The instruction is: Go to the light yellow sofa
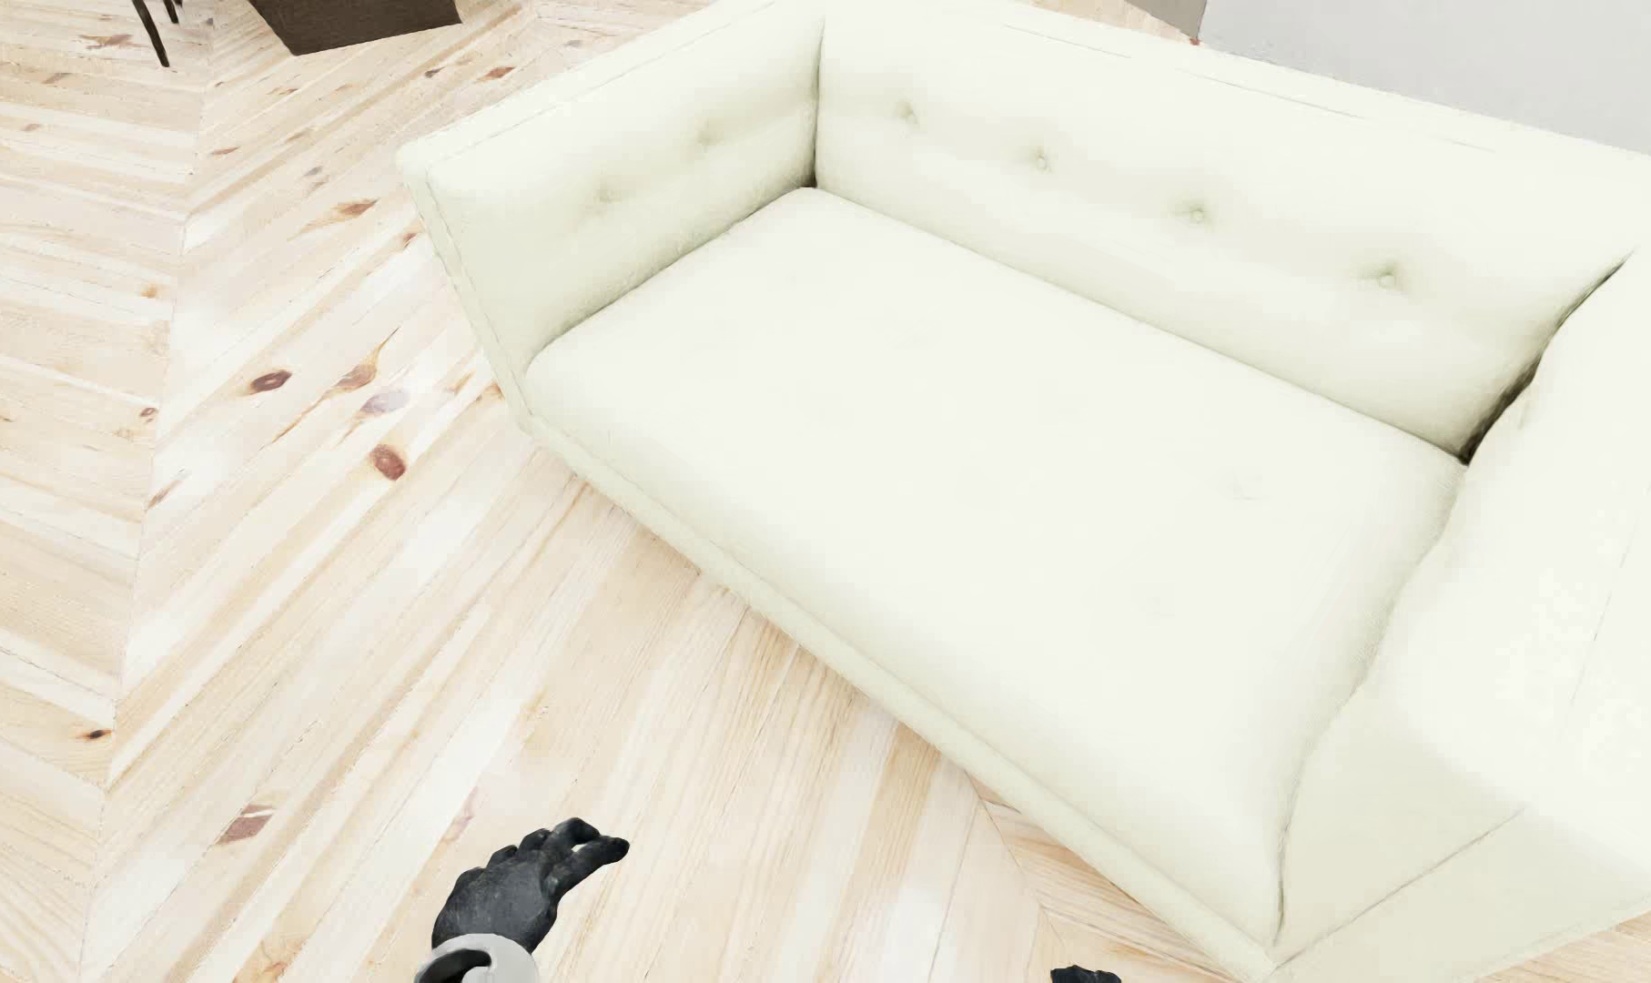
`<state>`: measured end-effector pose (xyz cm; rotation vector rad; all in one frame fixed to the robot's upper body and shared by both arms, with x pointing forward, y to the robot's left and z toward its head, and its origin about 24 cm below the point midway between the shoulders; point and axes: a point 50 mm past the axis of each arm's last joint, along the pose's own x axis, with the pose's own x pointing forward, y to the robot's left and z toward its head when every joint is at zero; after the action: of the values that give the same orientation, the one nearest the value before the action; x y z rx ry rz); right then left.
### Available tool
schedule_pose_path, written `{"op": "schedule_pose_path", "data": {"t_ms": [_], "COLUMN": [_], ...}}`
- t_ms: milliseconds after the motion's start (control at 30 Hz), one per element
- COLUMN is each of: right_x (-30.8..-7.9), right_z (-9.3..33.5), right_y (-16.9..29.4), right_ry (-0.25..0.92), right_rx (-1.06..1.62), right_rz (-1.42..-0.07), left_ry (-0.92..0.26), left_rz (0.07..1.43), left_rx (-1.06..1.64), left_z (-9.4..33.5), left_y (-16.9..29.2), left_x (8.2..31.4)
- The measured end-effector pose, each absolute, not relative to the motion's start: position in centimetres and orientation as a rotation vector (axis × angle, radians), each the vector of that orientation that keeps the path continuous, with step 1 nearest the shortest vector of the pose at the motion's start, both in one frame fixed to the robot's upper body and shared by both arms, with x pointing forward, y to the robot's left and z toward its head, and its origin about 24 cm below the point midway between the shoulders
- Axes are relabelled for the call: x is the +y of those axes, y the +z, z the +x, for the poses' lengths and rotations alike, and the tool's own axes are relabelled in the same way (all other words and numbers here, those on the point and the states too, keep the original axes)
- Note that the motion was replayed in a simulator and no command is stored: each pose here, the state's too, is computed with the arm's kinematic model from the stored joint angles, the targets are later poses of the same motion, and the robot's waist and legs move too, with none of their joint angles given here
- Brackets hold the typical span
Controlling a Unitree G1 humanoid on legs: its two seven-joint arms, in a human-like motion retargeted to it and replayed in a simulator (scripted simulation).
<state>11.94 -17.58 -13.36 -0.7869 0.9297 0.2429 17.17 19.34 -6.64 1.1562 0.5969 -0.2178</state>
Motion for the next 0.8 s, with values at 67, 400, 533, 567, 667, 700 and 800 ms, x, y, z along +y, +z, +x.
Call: {"op": "schedule_pose_path", "data": {"t_ms": [67,400,533,567,667,700,800], "right_x": [-17.9,-22.3,-23.1,-23.1,-21.9,-21.5,-21.1], "right_z": [11.7,12.1,11.3,10.9,10.1,10.0,9.1], "right_y": [-13.8,-13.3,-13.0,-13.0,-13.6,-13.8,-14.1], "right_ry": [0.284,-0.04,-0.154,-0.129,-0.013,-0.011,-0.022], "right_rx": [0.97,1.014,1.014,1.016,1.052,1.072,1.102], "right_rz": [-0.819,-0.744,-0.665,-0.67,-0.683,-0.664,-0.642], "left_ry": [-0.256,-0.538,-0.636,-0.598,-0.282,-0.16,0.023], "left_rz": [1.079,0.749,0.919,0.977,1.013,0.977,0.92], "left_rx": [0.79,1.498,1.382,1.329,1.155,1.097,0.904], "left_z": [14.6,-1.0,2.4,4.1,9.8,11.5,15.3], "left_y": [-9.7,-16.5,-16.5,-16.2,-14.2,-13.4,-10.7], "left_x": [20.2,17.8,17.9,18.8,21.4,22.1,23.6]}}
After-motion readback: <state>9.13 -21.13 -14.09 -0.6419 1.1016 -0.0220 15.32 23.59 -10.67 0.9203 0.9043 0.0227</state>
